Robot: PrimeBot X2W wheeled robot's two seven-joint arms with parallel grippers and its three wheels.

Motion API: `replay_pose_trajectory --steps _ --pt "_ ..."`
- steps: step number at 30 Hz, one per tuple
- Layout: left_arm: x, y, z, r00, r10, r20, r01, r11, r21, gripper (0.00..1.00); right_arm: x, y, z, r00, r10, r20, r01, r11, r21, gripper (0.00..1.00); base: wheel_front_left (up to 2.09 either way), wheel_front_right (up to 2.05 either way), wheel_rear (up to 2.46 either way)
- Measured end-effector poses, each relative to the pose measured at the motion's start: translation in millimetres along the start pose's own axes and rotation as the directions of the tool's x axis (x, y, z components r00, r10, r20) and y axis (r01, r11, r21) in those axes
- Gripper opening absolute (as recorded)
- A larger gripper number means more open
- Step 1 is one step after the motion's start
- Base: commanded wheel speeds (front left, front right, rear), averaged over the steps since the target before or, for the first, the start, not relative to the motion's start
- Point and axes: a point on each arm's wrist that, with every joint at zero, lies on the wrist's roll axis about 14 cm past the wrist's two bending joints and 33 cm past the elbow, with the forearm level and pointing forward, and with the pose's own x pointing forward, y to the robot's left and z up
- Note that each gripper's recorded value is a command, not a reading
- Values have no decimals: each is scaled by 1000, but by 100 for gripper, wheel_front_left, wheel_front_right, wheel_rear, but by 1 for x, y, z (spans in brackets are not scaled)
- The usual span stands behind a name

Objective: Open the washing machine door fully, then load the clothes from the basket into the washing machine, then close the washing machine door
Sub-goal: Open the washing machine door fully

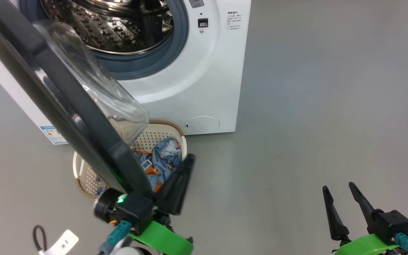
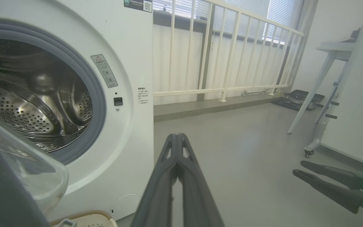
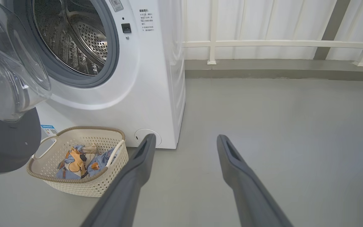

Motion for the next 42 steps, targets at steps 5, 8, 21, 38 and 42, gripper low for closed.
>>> replay_pose_trajectory --steps 5,8,21,38,42 --pt "-3 9 -5 999 31 -12 -31 1000 4 0 2 2 -1 1000 7 -2 -7 1000 1 100 0 0 0" --pt "-5 11 -7 999 40 -21 -40 999 4 0 2 4 -2 1000 12 -4 -12 1000 1 100 0 0 0" --pt "-13 33 -32 989 110 -95 -110 994 6 0 6 7 -9 999 22 -25 -22 1000 4 100 0 0 0" --pt "-16 49 -31 982 162 -98 -160 987 19 0 20 22 -15 997 65 -38 -65 998 13 100 0 0 0" --pt "-17 48 -29 982 166 -93 -165 986 16 0 22 26 -16 996 79 -41 -78 997 14 100 0 0 0"
